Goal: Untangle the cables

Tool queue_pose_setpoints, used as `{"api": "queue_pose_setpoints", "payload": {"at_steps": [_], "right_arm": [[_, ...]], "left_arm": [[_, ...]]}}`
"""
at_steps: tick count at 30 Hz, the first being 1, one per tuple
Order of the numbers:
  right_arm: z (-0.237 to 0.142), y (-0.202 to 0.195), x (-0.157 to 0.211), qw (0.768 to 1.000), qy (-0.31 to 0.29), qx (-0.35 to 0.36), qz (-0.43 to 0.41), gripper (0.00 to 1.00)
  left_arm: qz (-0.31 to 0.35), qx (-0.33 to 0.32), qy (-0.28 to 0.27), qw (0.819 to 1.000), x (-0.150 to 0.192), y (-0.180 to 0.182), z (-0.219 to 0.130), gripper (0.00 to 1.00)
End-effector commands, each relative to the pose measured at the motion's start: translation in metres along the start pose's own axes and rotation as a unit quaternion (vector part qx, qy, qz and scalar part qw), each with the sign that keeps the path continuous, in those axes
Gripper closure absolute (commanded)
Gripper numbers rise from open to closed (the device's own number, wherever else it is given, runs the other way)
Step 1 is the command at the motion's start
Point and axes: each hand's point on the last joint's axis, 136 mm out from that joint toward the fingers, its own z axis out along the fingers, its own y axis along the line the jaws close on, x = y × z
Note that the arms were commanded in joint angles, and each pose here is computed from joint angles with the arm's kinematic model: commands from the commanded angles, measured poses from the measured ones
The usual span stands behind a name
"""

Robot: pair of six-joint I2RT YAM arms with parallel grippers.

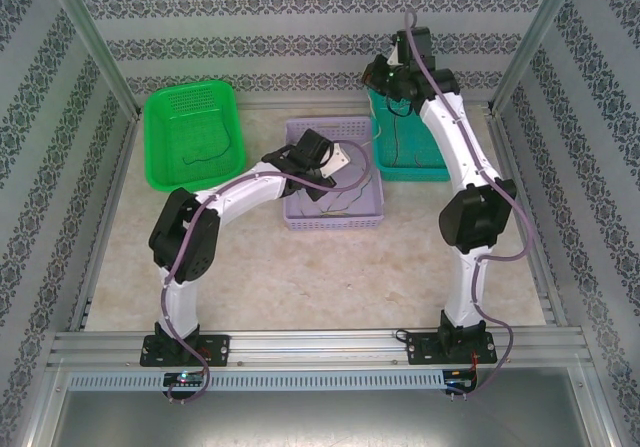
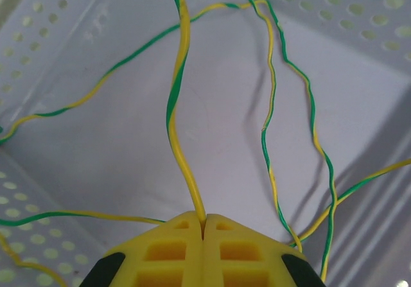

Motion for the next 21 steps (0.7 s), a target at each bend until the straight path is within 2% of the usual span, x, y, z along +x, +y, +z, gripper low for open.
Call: {"api": "queue_pose_setpoints", "payload": {"at_steps": [1,4,7,9,14,21], "right_arm": [[0.013,-0.004,0.023,0.999,0.032,0.009,-0.015,1.0],[0.024,-0.006,0.043,0.998,0.061,0.016,-0.022,1.0],[0.034,-0.012,0.061,0.995,0.087,0.032,-0.033,1.0],[0.04,-0.017,0.071,0.993,0.1,0.042,-0.043,1.0],[0.049,-0.032,0.092,0.986,0.127,0.077,-0.081,1.0],[0.064,-0.057,0.123,0.969,0.17,0.12,-0.134,1.0]], "left_arm": [[-0.026,-0.017,-0.003,1.0,-0.004,0.007,-0.009,1.0],[-0.041,-0.022,0.004,0.999,0.004,0.007,-0.017,0.75],[-0.058,-0.027,-0.01,0.998,-0.001,0.008,-0.032,0.61],[-0.067,-0.023,-0.023,0.997,-0.004,0.007,-0.043,0.57],[-0.081,-0.009,-0.065,0.995,-0.018,0.005,-0.066,0.56],[-0.161,0.003,-0.12,0.98,-0.05,0.012,-0.105,0.48]]}}
